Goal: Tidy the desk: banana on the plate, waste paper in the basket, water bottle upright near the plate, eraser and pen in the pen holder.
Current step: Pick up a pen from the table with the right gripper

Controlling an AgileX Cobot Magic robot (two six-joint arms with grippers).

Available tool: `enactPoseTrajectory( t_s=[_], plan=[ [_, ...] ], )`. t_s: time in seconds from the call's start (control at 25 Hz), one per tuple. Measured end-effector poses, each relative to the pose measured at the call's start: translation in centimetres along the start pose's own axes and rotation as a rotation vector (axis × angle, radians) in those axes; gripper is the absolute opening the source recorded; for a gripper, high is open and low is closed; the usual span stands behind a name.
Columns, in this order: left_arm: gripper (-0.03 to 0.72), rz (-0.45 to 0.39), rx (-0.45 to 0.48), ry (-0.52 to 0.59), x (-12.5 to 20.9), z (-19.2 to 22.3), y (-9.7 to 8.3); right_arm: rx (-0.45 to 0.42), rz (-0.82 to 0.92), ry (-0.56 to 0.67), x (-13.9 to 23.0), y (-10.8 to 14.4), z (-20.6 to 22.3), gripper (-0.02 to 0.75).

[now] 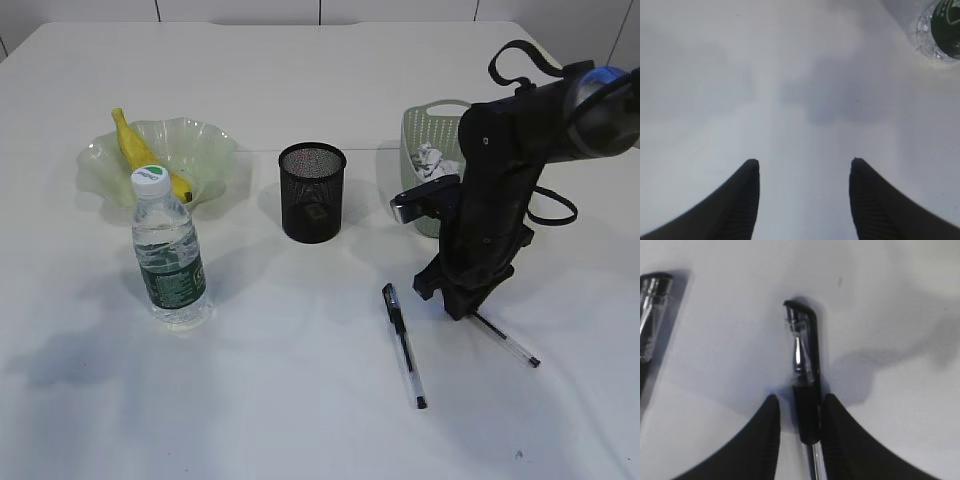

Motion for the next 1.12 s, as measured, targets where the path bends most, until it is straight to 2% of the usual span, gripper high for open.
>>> enactPoseTrajectory(
  t_s=[0.44, 0.8, 0.96, 1.12],
  plan=[
    [0.395, 0.000, -0.003, 0.008, 0.1, 0.0, 0.0, -0.017, 0.005, 0.023, 0.1, 0.1, 0.2, 0.068],
    [0.394, 0.007, -0.010, 0.008, 0.1, 0.0, 0.1, -0.055, 0.034, 0.013, 0.1, 0.6, -0.3, 0.054],
    [0.393, 0.012, -0.014, 0.007, 0.1, 0.0, 0.2, -0.095, 0.067, -0.075, -0.3, 1.3, -3.1, 0.054],
    [0.393, 0.013, -0.015, 0.007, 0.1, 0.0, 0.2, -0.060, 0.070, -0.225, -0.5, 1.4, -7.1, 0.053]
  ],
)
Point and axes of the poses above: a point on each arm's last joint axis where the gripper is mounted, z pointing out along that axis toward the gripper, y along the wrist's bending axis when the last joint is at zero, x = y × z, the point moved 3 cm from there along z, pointing out along that axis toward the gripper, and after that the axes turned 14 degrees about -z, right-handed, at the moved point
